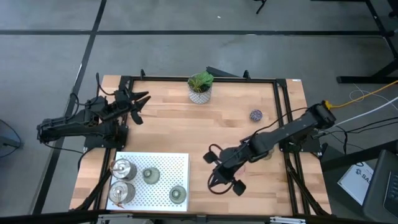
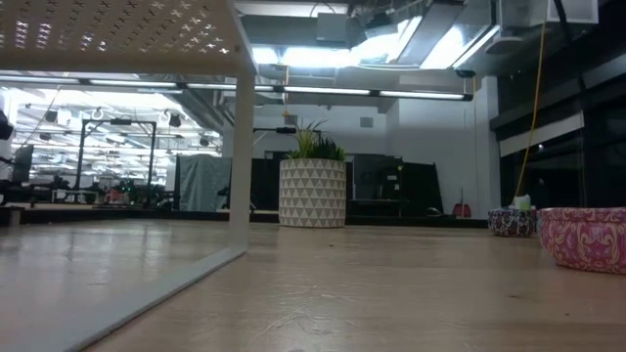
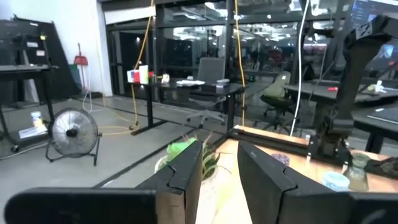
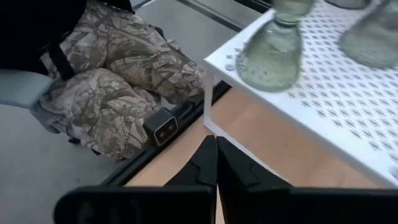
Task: Pick & Place candle stick holders
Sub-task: Put the top transparent candle holder on the shelf
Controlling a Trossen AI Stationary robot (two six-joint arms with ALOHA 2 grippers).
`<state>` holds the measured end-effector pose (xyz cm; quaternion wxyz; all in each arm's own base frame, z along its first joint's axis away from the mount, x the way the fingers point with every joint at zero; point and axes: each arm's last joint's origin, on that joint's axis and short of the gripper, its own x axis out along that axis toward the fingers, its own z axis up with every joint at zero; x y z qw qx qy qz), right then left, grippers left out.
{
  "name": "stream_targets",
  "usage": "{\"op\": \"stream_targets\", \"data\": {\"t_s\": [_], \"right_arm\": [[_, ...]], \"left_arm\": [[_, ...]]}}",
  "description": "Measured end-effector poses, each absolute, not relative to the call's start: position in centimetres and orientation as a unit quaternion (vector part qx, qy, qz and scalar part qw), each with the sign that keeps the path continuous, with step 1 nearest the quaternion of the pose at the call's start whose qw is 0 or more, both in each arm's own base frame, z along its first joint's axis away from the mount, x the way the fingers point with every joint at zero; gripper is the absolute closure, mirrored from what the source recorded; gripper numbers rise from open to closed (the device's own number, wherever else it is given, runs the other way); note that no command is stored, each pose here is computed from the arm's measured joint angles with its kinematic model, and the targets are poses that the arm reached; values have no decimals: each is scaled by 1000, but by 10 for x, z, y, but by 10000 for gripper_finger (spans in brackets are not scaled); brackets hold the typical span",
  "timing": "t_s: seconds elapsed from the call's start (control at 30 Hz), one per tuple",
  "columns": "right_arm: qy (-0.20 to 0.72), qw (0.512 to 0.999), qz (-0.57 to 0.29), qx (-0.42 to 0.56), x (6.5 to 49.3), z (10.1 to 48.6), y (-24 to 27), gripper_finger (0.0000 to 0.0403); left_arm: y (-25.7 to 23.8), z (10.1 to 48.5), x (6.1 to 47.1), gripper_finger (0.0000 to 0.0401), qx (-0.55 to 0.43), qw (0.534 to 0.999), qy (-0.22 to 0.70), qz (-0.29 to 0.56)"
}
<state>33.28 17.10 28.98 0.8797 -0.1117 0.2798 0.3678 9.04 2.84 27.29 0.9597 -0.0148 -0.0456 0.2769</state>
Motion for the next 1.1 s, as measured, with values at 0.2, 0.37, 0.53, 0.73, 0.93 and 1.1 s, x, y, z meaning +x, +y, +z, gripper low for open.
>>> {"op": "stream_targets", "data": {"t_s": [0.2, 0.37, 0.53, 0.73, 0.93, 1.1], "right_arm": [[233, 884, 384, -133, 357, 266, 183, 401], [181, 904, 364, -134, 373, 258, 188, 402], [176, 930, 294, -134, 377, 258, 190, 402], [184, 919, 329, -118, 376, 257, 190, 402], [169, 943, 279, -63, 379, 255, 201, 402], [133, 954, 261, -59, 384, 240, 221, 402]], "left_arm": [[28, 272, 91, 303, -14, 960, -43, 276], [28, 272, 91, 302, -14, 960, -42, 276], [28, 272, 91, 303, -14, 960, -42, 276], [28, 272, 91, 304, -14, 960, -42, 276], [28, 272, 91, 303, -14, 960, -42, 275], [28, 272, 91, 305, -14, 960, -42, 275]]}}
